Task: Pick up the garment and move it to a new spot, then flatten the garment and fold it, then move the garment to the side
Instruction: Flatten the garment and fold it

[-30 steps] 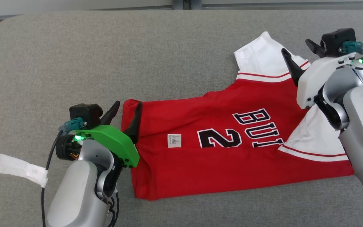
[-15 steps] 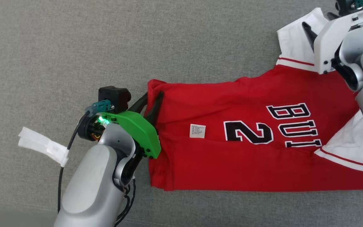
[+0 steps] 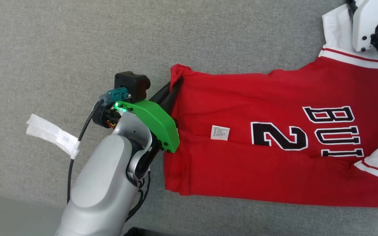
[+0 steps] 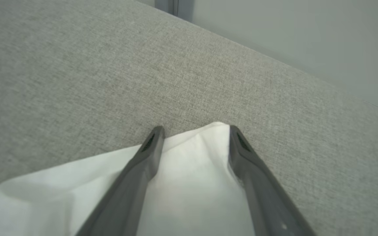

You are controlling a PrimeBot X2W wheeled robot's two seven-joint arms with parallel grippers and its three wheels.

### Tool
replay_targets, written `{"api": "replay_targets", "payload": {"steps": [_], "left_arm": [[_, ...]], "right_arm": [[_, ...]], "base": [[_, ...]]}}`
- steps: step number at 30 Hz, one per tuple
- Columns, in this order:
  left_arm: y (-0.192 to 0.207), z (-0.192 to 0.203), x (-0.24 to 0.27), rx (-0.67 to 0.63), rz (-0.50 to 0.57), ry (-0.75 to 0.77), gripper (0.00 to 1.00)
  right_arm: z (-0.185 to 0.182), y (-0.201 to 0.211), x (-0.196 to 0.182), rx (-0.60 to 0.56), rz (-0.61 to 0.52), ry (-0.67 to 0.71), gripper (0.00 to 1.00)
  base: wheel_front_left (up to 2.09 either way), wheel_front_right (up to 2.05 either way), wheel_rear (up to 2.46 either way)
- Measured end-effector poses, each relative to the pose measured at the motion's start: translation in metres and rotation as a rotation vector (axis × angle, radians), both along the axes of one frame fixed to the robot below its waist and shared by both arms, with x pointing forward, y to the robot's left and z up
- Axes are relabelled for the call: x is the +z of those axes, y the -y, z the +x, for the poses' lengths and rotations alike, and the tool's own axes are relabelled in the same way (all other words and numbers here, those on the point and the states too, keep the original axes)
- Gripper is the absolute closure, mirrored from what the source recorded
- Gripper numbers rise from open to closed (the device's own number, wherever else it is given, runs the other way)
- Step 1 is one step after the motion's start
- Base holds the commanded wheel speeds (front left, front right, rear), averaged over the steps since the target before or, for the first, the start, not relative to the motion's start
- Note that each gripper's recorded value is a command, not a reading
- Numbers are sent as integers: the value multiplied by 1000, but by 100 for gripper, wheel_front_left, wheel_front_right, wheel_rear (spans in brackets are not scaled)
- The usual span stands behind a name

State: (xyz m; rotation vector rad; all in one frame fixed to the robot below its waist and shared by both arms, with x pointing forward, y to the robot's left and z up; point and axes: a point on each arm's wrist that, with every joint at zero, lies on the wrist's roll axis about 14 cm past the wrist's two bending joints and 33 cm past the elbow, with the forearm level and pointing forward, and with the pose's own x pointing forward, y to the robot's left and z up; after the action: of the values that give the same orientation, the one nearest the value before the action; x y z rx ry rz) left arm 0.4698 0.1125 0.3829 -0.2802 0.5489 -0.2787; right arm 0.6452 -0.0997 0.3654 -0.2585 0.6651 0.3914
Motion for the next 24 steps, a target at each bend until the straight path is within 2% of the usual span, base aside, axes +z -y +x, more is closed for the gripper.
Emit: {"api": "replay_targets", "payload": {"steps": [1, 5, 10, 24], "left_arm": [[-1, 1, -1, 3, -1, -2, 100], [-2, 5, -1, 22, -21, 3, 100], [-7, 13, 6, 41, -22, 22, 100], [-15, 31, 51, 61, -19, 149, 100]], "right_arm": [[0, -2, -3, 2, 1, -5, 100], [0, -12, -4, 8, 37, -8, 100], [1, -7, 11, -19, 91, 24, 100], [-8, 21, 113, -73, 273, 271, 100]], "base": [[0, 0, 0], [0, 0, 0], [0, 0, 0], [0, 0, 0]]}}
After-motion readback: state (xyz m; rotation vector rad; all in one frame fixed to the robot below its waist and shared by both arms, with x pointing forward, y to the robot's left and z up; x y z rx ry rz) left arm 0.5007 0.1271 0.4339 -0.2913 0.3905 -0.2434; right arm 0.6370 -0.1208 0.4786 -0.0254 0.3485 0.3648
